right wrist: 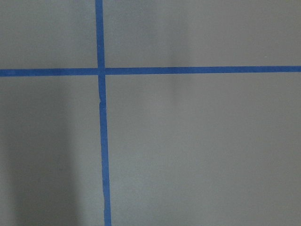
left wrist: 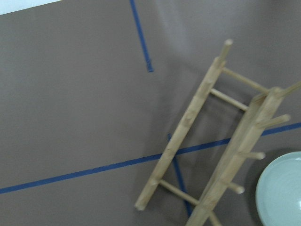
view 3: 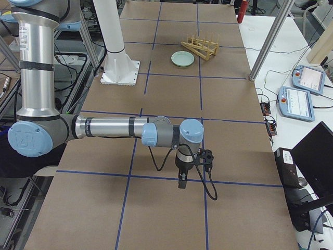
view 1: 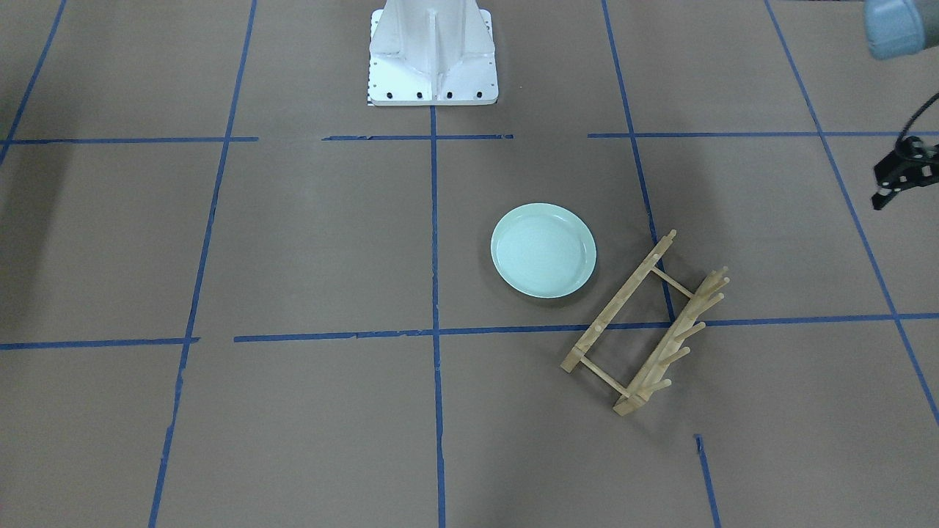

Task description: Place plate on table

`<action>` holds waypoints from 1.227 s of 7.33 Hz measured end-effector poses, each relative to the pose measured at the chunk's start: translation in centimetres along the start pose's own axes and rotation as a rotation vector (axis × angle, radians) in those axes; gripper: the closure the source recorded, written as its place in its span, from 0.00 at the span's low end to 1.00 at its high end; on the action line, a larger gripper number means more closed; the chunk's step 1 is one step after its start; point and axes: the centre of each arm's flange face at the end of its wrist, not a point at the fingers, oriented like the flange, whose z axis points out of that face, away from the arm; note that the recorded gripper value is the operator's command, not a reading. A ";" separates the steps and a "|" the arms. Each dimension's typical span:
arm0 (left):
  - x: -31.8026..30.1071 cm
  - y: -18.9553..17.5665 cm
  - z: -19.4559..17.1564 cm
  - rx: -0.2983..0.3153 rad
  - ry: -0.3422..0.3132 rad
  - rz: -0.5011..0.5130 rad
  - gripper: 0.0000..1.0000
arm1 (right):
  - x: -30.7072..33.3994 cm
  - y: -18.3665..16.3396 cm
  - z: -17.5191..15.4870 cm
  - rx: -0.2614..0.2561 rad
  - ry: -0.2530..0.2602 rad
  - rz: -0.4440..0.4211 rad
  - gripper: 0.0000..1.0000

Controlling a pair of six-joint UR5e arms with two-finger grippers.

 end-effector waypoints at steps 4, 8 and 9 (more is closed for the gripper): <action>-16.0 8.4 5.0 -0.066 0.029 -0.145 0.00 | 0.0 0.0 0.0 0.000 0.000 0.000 0.00; -16.2 11.0 5.2 -0.077 0.025 -0.172 0.00 | 0.0 0.0 0.0 0.000 0.000 0.000 0.00; -16.2 11.2 5.2 -0.080 0.024 -0.175 0.00 | 0.0 0.0 0.0 0.000 0.000 0.000 0.00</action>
